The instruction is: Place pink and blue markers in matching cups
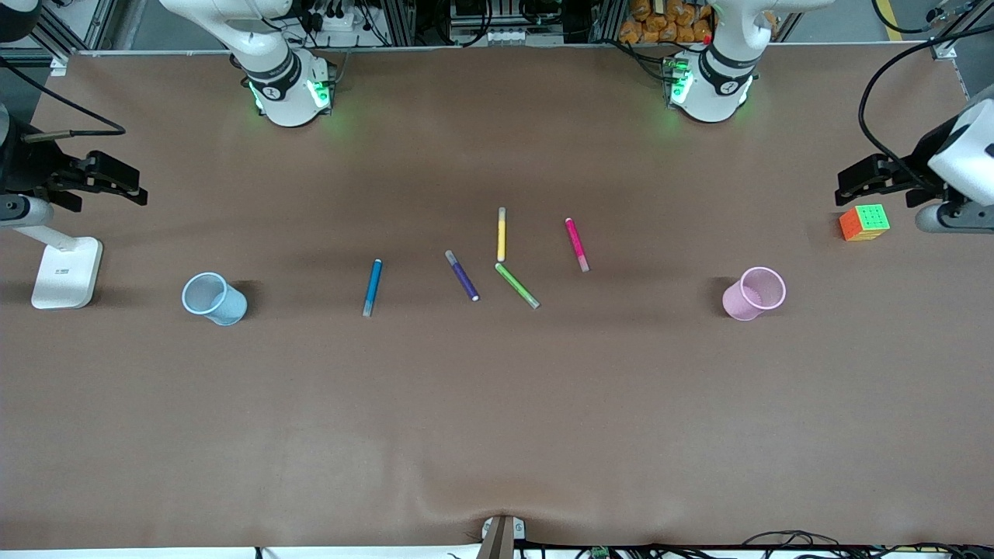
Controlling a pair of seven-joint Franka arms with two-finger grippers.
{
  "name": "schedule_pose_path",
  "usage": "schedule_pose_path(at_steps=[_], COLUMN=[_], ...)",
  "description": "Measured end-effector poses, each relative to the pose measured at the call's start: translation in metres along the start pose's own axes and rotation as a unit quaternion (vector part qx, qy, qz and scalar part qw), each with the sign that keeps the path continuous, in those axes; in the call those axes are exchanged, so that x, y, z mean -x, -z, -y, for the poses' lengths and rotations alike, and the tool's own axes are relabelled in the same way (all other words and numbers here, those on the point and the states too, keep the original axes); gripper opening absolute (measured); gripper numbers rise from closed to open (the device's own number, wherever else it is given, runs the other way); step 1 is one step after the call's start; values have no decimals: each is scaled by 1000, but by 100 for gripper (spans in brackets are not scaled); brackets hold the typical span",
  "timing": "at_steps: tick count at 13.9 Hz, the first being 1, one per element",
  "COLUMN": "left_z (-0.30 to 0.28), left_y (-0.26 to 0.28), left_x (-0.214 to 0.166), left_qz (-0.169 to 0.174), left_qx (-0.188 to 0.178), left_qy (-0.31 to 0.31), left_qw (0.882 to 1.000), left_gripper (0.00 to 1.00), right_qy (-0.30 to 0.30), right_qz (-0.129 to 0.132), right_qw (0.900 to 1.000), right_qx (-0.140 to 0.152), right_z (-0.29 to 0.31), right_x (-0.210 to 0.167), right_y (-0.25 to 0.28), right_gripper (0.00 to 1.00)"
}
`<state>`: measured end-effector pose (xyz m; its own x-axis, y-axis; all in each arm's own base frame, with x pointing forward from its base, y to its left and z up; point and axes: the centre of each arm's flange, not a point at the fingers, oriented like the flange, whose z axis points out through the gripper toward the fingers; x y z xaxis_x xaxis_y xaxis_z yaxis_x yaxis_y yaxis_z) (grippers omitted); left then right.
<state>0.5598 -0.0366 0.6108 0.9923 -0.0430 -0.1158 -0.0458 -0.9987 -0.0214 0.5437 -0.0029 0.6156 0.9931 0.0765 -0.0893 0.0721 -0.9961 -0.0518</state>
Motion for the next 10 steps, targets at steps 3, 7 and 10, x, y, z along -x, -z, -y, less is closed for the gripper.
schedule_pose_path(at_steps=[3, 7, 10], left_z=[-1, -11, -20], left_y=[-23, -53, -73], left_x=[-12, -31, -41], left_qz=[22, 44, 61], left_qx=[-1, -1, 2], left_qy=[-1, -9, -7], left_qw=[1000, 999, 998], left_gripper=[100, 100, 100], right_qy=[0, 0, 0], right_qz=[0, 0, 1], right_qw=[1000, 1000, 1000], right_qx=[0, 0, 0], right_z=[0, 0, 0], right_x=[0, 0, 0], right_y=[0, 0, -1], right_gripper=[100, 100, 100])
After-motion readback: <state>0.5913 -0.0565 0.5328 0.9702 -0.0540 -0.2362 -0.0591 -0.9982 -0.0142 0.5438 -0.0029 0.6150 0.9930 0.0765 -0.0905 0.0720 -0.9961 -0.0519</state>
